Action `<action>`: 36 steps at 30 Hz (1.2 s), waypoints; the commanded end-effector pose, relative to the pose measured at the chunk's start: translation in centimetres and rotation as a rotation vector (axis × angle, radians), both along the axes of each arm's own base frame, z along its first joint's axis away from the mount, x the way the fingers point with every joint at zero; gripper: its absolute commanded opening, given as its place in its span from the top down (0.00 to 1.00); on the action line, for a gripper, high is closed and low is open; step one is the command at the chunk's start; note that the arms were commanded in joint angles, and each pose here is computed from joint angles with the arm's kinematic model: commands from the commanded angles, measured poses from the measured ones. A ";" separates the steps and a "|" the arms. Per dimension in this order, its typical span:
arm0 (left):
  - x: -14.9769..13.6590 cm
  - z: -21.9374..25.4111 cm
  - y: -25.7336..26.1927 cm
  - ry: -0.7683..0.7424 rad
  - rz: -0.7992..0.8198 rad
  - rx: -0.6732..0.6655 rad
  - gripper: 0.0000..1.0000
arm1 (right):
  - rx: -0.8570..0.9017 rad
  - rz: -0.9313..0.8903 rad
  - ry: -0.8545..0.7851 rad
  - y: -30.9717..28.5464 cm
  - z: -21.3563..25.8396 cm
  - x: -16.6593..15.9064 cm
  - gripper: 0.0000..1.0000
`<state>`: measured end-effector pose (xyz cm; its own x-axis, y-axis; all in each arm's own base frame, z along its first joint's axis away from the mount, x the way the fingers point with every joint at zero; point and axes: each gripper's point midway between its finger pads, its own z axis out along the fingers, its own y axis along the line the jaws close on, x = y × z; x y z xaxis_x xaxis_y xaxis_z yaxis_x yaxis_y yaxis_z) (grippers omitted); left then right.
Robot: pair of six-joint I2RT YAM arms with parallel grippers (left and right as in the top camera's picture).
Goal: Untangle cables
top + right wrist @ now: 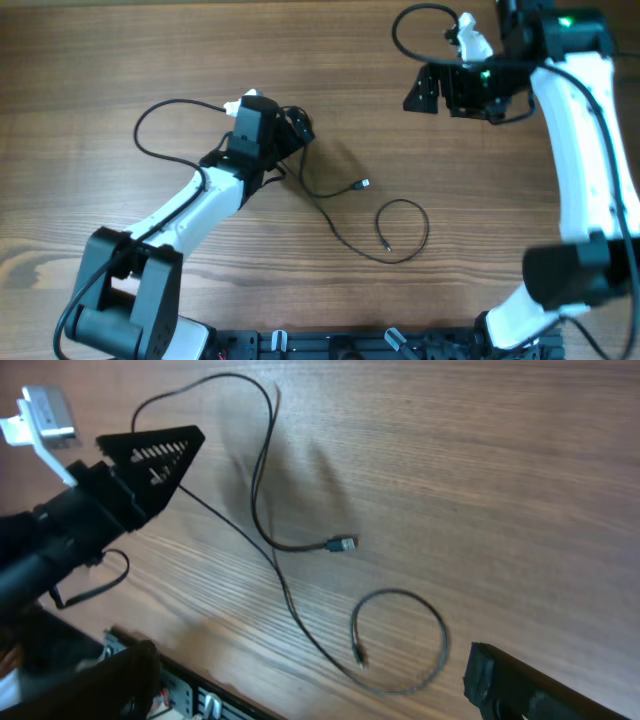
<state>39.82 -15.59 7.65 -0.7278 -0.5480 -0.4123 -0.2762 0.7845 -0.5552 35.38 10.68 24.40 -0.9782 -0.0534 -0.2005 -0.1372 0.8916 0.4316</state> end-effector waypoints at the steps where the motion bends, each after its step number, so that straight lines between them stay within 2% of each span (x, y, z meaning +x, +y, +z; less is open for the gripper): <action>1: 0.3 3.7 2.1 -0.077 0.004 0.010 0.00 | -0.101 -0.198 0.064 -1.0 -0.4 -2.2 0.01; 3: 0.1 5.2 3.2 -0.099 0.028 0.004 0.00 | -0.077 -0.269 0.175 0.6 -2.7 -3.6 0.00; 7: -1.1 6.1 5.4 -0.043 0.145 -0.056 0.00 | -0.090 -0.226 0.346 4.3 -9.8 -7.2 0.05; 10: -2.8 4.3 6.5 0.061 0.181 -0.035 0.00 | -0.140 -0.144 0.370 6.5 -14.4 -9.8 0.01; 13: -4.4 2.8 7.6 0.142 0.208 0.023 0.00 | -0.236 -0.165 0.362 7.0 -17.9 -11.7 0.01; 17: -5.0 2.1 9.4 0.166 0.268 0.110 0.00 | -0.262 -0.119 0.342 7.8 -21.4 -13.7 0.18; 22: -5.0 2.1 9.6 0.164 0.276 0.119 0.00 | -0.274 -0.146 0.341 7.4 -24.1 -15.0 0.33; 24: -5.0 2.1 9.6 0.164 0.276 0.120 0.00 | -0.265 -0.154 0.331 7.3 -25.0 -15.1 0.45; 27: -5.1 2.1 9.6 0.168 0.276 0.121 0.00 | -0.244 -0.175 0.314 7.3 -26.0 -15.0 0.56; 28: -5.1 2.1 9.6 0.168 0.276 0.121 0.00 | -0.236 -0.175 0.302 7.4 -26.2 -14.9 0.64; 31: -5.1 2.1 9.6 0.169 0.276 0.121 0.00 | -0.209 -0.158 0.234 8.1 -26.2 -13.5 0.92; 32: -5.2 2.0 9.6 0.171 0.276 0.122 0.00 | -0.195 -0.117 0.162 8.6 -25.8 -12.0 0.95; 36: -5.1 2.1 10.7 0.169 0.307 0.134 0.00 | -0.157 0.024 -0.024 10.3 -21.9 -7.2 0.95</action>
